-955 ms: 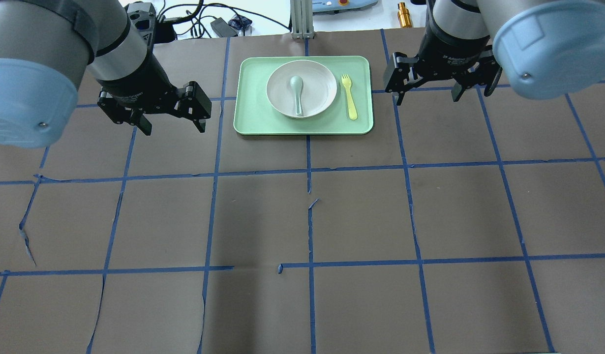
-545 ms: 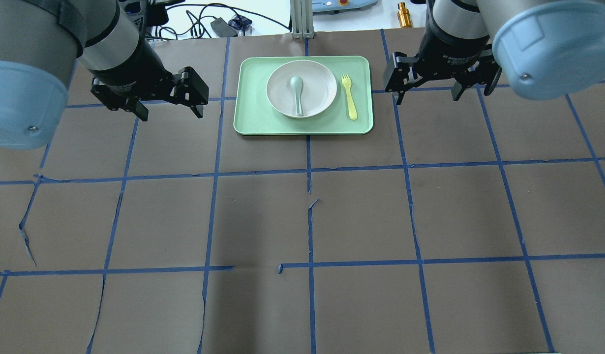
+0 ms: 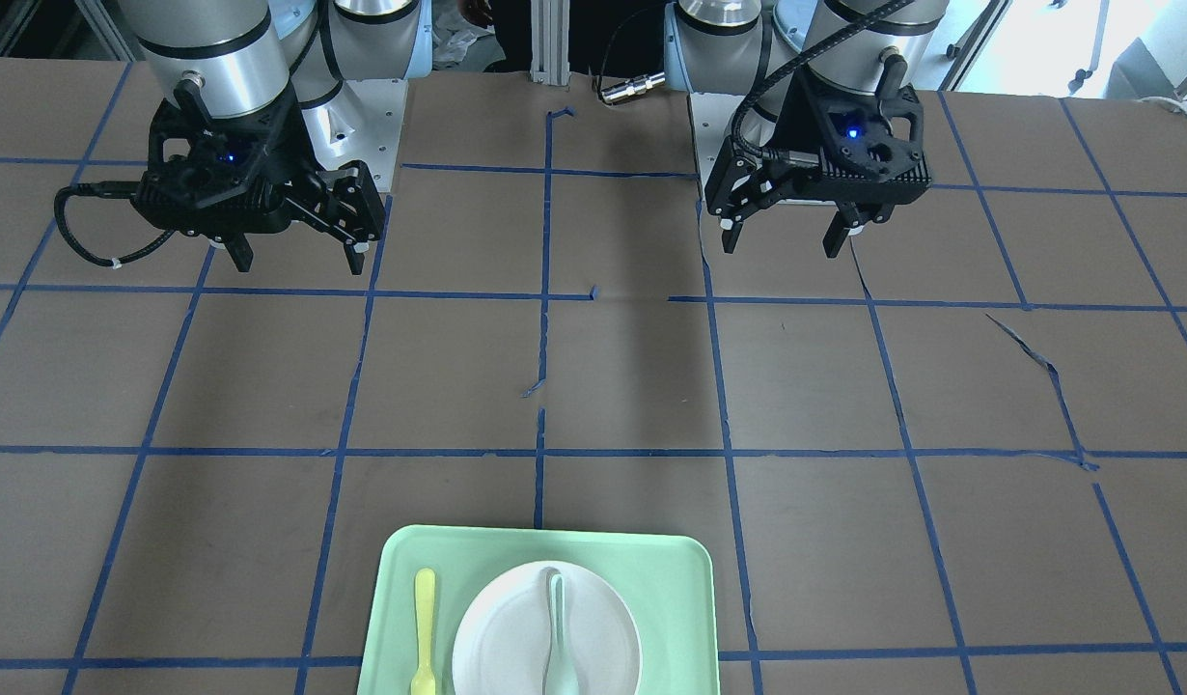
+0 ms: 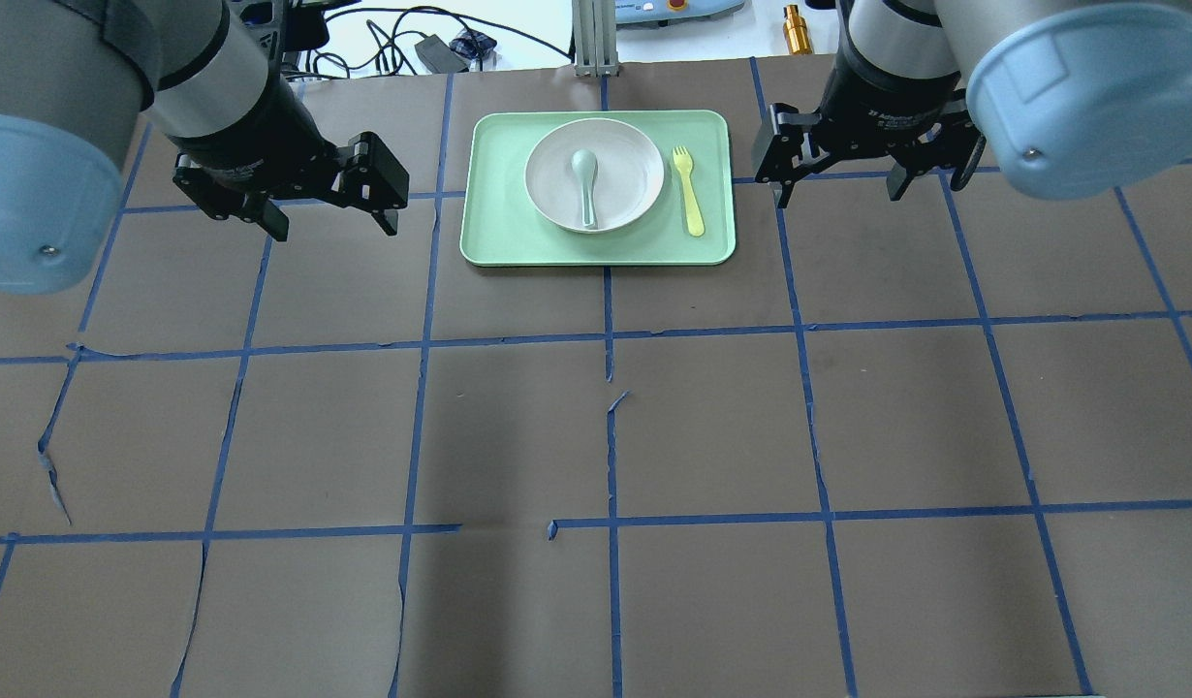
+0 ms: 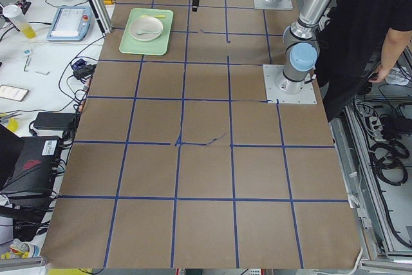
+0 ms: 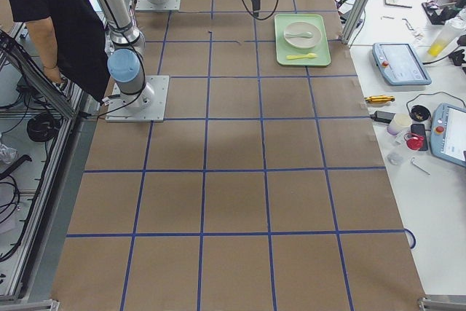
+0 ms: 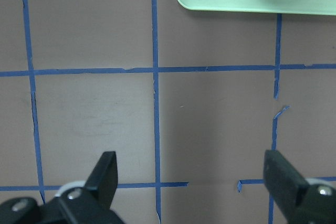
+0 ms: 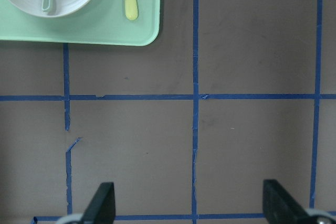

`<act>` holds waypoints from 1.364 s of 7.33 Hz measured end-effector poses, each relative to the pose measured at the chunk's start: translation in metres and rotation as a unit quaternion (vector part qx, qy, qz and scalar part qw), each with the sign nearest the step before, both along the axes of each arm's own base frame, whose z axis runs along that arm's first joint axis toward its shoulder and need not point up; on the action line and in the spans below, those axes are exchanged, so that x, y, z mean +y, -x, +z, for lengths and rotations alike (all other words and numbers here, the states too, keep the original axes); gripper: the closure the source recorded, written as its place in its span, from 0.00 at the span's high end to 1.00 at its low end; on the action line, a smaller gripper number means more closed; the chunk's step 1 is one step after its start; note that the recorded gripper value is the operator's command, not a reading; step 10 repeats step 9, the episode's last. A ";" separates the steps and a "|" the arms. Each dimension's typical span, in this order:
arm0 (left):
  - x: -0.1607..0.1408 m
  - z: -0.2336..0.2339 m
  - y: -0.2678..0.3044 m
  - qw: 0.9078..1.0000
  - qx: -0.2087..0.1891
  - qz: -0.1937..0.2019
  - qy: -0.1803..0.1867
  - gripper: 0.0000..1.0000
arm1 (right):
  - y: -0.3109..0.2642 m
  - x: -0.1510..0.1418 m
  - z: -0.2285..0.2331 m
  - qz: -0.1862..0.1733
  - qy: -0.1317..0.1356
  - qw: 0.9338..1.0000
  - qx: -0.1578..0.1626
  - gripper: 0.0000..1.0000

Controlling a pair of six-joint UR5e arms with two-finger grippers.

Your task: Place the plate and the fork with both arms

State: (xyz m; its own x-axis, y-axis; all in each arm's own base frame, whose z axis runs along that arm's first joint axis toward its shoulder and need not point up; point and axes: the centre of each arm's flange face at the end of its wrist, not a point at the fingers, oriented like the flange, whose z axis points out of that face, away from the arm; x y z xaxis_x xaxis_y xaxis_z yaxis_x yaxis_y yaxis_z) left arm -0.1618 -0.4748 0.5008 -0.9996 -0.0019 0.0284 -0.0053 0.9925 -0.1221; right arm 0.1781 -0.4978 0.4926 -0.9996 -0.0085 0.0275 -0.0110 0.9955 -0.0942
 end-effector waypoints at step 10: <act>0.003 -0.002 0.000 1.000 -0.001 0.001 -0.004 1.00 | -0.001 0.000 0.000 0.000 -0.001 1.000 -0.002 1.00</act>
